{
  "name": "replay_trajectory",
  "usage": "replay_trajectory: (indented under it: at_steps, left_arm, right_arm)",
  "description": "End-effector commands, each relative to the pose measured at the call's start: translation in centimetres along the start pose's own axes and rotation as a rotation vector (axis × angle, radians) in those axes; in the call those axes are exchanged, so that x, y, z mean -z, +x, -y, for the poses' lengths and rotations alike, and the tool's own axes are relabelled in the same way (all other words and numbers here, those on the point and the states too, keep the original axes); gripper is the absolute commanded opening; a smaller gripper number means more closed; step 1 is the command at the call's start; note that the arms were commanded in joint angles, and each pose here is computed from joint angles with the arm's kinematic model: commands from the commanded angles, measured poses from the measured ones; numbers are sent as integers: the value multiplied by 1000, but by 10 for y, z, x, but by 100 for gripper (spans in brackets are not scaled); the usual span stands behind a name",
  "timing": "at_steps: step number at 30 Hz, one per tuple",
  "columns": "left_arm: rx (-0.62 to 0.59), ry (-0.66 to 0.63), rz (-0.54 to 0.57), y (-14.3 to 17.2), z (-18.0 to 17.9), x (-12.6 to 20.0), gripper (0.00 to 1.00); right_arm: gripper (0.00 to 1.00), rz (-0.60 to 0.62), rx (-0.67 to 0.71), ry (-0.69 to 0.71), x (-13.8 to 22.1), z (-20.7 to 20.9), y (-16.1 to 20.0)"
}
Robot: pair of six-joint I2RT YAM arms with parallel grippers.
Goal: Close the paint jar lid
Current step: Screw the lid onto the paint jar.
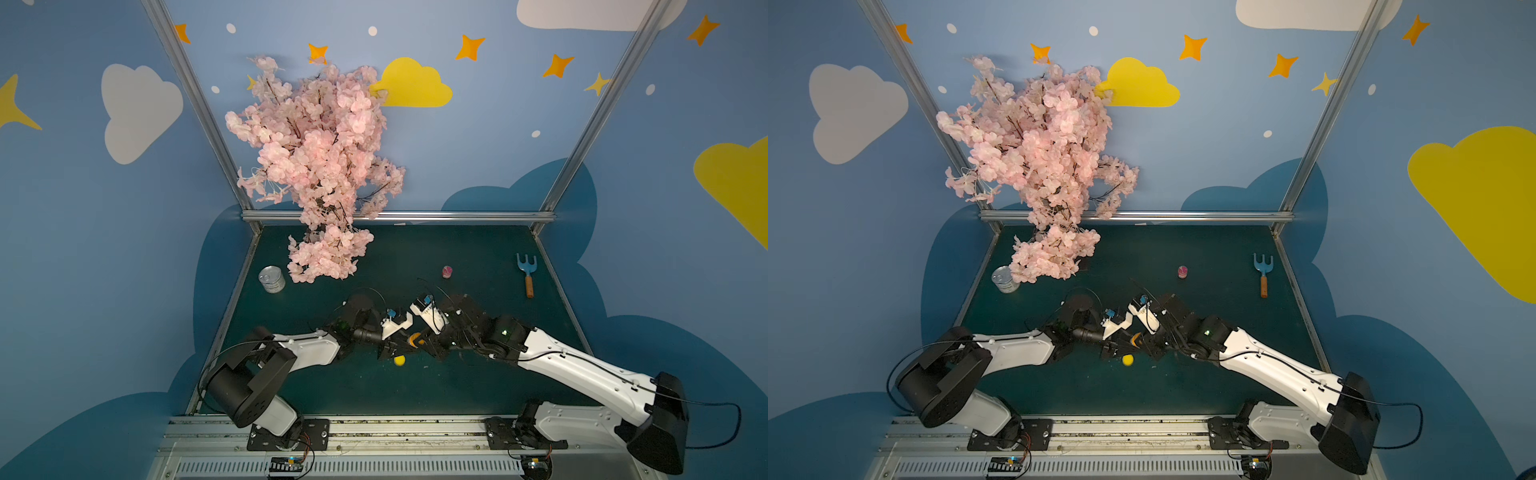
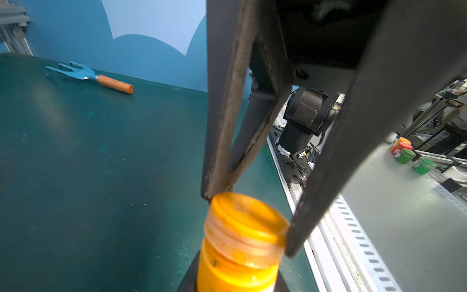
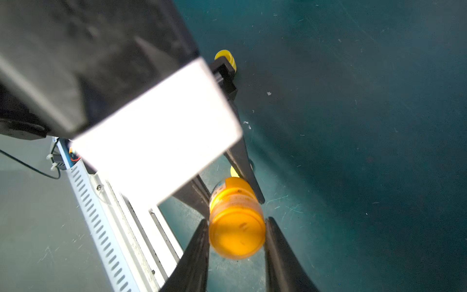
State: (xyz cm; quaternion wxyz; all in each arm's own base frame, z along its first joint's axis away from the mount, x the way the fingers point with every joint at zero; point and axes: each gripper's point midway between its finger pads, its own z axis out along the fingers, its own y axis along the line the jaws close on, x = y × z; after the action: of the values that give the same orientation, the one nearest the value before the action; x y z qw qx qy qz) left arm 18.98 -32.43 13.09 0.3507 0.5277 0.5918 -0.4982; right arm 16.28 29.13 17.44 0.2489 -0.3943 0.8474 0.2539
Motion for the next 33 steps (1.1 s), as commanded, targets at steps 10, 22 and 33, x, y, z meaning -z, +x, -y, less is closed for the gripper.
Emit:
replay_trajectory:
  at_steps: [10,22,33]
  left_arm:
    - [-120,111,47,-31,22,3,22]
    - [-163,-72,77,-38,2,9,23]
    - [-234,-417,171,-45,-33,32,23]
  right_arm:
    - [26,-226,97,-123,0,-23,24]
    - [26,-260,-21,-148,-28,-24,33]
    - [25,-187,-336,-18,-52,-6,26]
